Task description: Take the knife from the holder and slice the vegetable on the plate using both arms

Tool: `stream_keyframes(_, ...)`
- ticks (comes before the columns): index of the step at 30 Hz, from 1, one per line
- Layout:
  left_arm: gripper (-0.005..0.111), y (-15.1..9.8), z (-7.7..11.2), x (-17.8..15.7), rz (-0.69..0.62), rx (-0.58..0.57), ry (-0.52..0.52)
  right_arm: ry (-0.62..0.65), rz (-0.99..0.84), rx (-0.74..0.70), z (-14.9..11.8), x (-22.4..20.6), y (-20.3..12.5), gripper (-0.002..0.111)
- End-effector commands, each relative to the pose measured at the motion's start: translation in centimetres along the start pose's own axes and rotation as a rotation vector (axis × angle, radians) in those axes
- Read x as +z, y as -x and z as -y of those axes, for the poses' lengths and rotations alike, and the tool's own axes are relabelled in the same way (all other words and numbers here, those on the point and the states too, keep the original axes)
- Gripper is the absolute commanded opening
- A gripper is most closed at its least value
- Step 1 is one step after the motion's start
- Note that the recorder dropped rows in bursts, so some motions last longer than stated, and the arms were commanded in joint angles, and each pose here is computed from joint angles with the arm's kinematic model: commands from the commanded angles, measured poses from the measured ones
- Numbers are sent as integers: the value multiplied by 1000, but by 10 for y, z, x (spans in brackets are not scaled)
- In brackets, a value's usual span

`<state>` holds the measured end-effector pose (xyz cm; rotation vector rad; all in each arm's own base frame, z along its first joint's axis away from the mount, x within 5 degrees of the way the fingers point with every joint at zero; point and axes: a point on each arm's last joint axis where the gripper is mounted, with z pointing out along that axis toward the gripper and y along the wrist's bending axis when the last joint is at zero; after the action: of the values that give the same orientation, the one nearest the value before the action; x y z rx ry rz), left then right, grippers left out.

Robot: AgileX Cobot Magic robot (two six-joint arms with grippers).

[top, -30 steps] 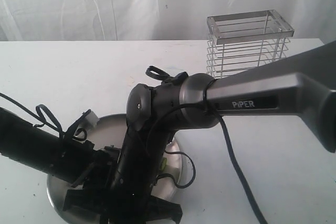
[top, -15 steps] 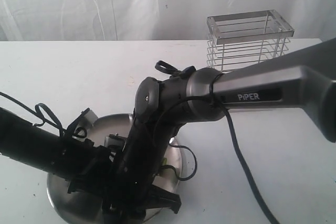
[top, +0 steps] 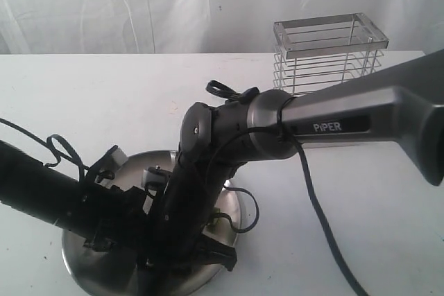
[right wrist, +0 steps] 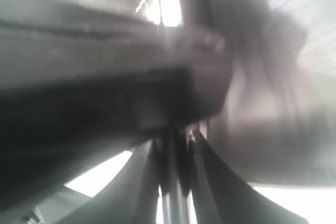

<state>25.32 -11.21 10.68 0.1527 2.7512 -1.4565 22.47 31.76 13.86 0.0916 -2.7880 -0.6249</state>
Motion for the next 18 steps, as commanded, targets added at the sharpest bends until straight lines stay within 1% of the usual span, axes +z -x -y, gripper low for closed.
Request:
stream_keyframes(1, 0, -30, -30, 3, -254, -4, 228, 11, 53, 43, 4, -7, 11, 0)
stream_keyframes(3, 0, -29, -25, 1, -235, 3, 218, 6, 39, 21, 4, -7, 9, 0)
stream_keyframes(6, 0, -23, -10, -9, -155, 51, 221, 20, 74, 7, 2, -12, 10, 0)
stream_keyframes(8, 0, -13, 6, -23, -57, 113, 248, 7, 109, -20, 2, -17, 11, 0)
stream_keyframes(10, 0, -6, 16, -35, 6, 153, 255, 3, 111, -24, 2, -17, 11, 0)
stream_keyframes(13, 0, 1, 27, -53, 83, 191, 259, 13, 134, -29, 0, -19, 12, 0)
stream_keyframes(18, 0, 4, 37, -76, 173, 232, 282, 27, 167, -40, -2, -24, 12, 0)
